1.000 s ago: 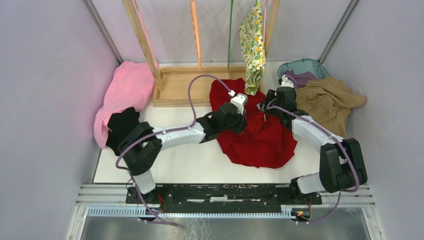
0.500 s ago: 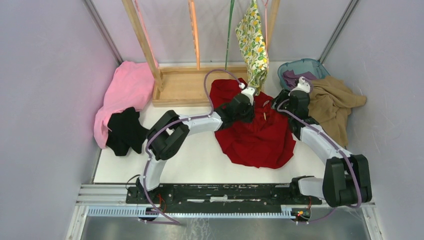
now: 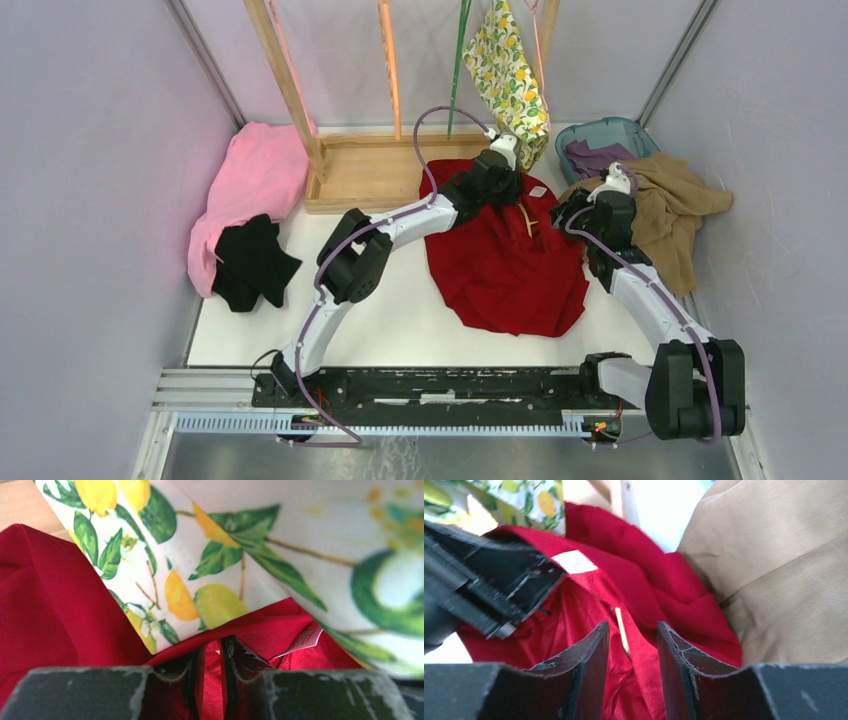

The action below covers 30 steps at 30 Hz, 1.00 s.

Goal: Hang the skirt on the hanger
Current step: Pick up the hanger at the center of the board.

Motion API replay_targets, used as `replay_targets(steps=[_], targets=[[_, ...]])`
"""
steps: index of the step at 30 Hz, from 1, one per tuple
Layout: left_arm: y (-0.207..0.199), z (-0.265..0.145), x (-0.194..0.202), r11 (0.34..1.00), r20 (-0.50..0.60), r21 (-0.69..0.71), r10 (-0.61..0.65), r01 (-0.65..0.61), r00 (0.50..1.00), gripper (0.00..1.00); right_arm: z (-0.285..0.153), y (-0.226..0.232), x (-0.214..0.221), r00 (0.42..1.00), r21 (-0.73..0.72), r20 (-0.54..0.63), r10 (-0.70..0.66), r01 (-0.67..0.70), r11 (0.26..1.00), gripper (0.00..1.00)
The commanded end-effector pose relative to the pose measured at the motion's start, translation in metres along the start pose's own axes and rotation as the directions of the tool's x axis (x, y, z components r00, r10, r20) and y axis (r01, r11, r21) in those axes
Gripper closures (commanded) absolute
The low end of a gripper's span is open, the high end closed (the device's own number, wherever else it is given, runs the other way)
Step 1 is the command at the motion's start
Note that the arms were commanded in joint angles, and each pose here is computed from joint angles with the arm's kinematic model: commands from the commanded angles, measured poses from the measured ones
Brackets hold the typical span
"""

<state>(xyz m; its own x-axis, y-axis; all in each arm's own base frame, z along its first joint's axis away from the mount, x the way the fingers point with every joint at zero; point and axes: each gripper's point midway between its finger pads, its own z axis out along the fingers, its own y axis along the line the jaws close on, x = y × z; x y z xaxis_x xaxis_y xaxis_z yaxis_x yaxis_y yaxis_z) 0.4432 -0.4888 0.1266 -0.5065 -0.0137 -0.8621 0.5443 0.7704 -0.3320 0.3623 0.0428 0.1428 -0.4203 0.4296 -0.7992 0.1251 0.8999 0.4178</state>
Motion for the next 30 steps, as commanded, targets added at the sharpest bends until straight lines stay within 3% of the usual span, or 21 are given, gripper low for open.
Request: replay_targets(steps=[1,5,10,15,23,30], targets=[[-0.006,0.004,-0.018,0.998,0.050,0.047,0.029,-0.031,0.998,0.78,-0.020,0.043,-0.008,0.999,-0.201,-0.012,-0.034,0.031,0.979,0.56],[-0.006,0.004,-0.006,0.997,0.027,0.066,0.027,-0.028,0.999,0.78,-0.022,0.067,0.003,0.991,-0.263,-0.083,-0.108,0.083,0.961,0.58],[-0.006,-0.001,0.014,0.996,-0.010,0.088,0.011,-0.011,1.000,0.78,-0.001,0.064,0.026,0.975,-0.245,-0.175,-0.138,0.093,0.965,0.61],[-0.010,-0.005,0.027,0.995,-0.036,0.098,0.014,-0.010,0.999,0.78,0.011,0.031,0.064,0.952,-0.109,-0.283,-0.113,0.086,0.990,0.67],[-0.021,-0.006,0.040,0.994,-0.062,0.108,0.026,-0.020,0.998,0.78,-0.011,-0.021,0.090,0.953,0.098,-0.295,-0.074,0.108,0.989,0.66],[-0.043,-0.009,0.043,0.990,-0.074,0.142,0.027,-0.017,0.997,0.78,-0.024,-0.029,0.105,0.951,0.121,-0.309,-0.034,0.074,0.990,0.57]])
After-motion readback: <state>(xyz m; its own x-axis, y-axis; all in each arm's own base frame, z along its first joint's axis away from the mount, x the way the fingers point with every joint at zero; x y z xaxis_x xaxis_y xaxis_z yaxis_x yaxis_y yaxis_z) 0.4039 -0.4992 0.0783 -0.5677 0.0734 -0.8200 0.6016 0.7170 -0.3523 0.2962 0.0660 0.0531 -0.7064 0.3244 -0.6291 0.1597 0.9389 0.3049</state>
